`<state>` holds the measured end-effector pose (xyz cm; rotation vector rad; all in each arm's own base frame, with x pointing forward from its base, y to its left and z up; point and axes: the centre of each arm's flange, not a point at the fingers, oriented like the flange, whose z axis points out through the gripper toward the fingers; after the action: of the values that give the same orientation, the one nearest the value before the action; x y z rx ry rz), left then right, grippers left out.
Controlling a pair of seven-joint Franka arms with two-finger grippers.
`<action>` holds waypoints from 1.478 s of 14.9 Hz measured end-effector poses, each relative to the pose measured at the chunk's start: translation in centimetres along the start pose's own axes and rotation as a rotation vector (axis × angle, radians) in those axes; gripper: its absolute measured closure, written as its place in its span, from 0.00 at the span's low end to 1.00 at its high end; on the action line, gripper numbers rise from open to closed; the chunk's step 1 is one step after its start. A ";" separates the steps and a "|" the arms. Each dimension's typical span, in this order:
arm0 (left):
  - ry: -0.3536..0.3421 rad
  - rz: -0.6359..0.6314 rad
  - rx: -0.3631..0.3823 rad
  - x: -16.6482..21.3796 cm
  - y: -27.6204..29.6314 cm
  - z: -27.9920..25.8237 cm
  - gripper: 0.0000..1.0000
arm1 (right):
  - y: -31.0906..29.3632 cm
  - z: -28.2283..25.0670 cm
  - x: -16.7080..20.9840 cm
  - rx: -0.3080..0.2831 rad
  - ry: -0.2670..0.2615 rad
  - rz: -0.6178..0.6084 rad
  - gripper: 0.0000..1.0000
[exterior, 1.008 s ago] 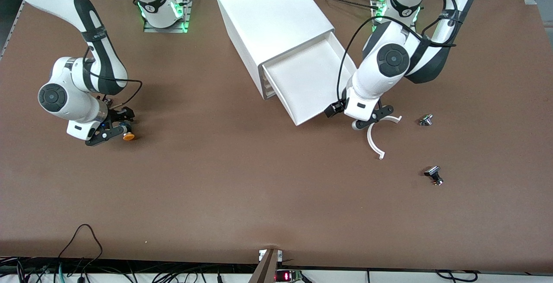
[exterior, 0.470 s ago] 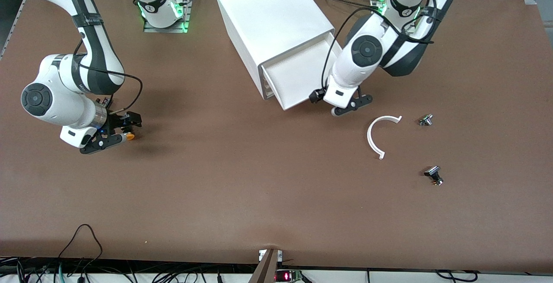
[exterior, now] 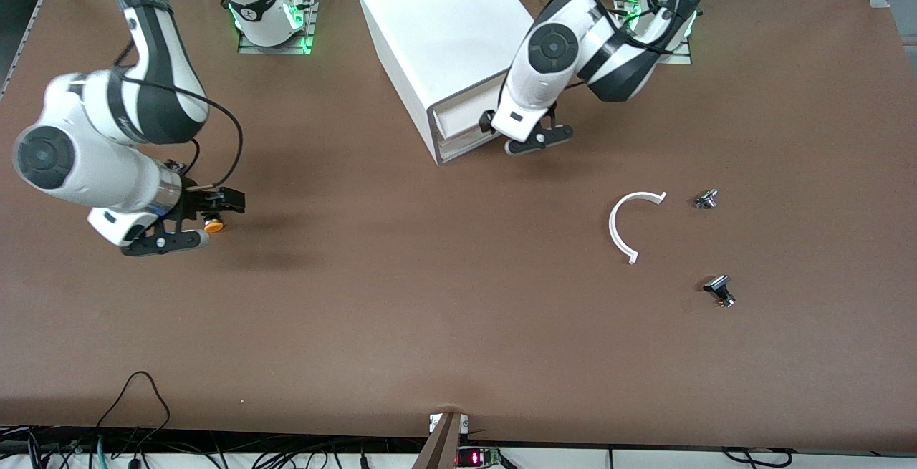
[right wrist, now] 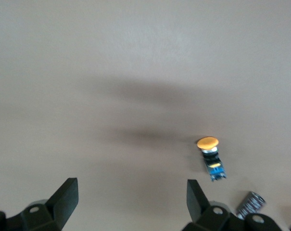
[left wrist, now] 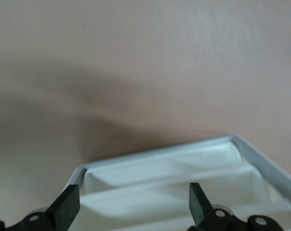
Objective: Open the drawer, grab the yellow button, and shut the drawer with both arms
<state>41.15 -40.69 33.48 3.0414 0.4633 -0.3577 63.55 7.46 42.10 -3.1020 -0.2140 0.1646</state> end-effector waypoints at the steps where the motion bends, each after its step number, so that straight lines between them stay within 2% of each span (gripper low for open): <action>1: -0.003 0.016 0.006 -0.9 0.2 0.2 0.00 | 0.2 -2.7 -0.1 0.000 0.018 0.003 0.00; 4: -0.003 0.038 0.014 -2.3 0.4 0.5 0.00 | 1.7 -9.0 -0.9 -0.002 0.053 0.027 0.00; 7: -0.002 0.042 0.016 -2.5 0.5 0.5 0.00 | 5.8 -11.8 -2.1 -0.007 0.072 0.091 0.00; 11: -0.002 0.048 0.014 -2.8 0.6 0.5 0.00 | 7.8 -14.1 -4.9 0.000 0.015 0.129 0.00; 16: -0.002 0.051 0.014 -2.9 0.6 0.4 0.00 | 7.8 -15.7 -6.5 -0.024 0.000 0.130 0.00; 22: -0.001 0.053 0.017 -3.1 0.6 0.3 0.00 | 8.6 -15.4 -6.9 -0.026 -0.010 0.149 0.00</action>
<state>38.42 -42.17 33.94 3.0627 0.3805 -0.3628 59.55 -2.34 57.79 -3.1429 0.0153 0.1825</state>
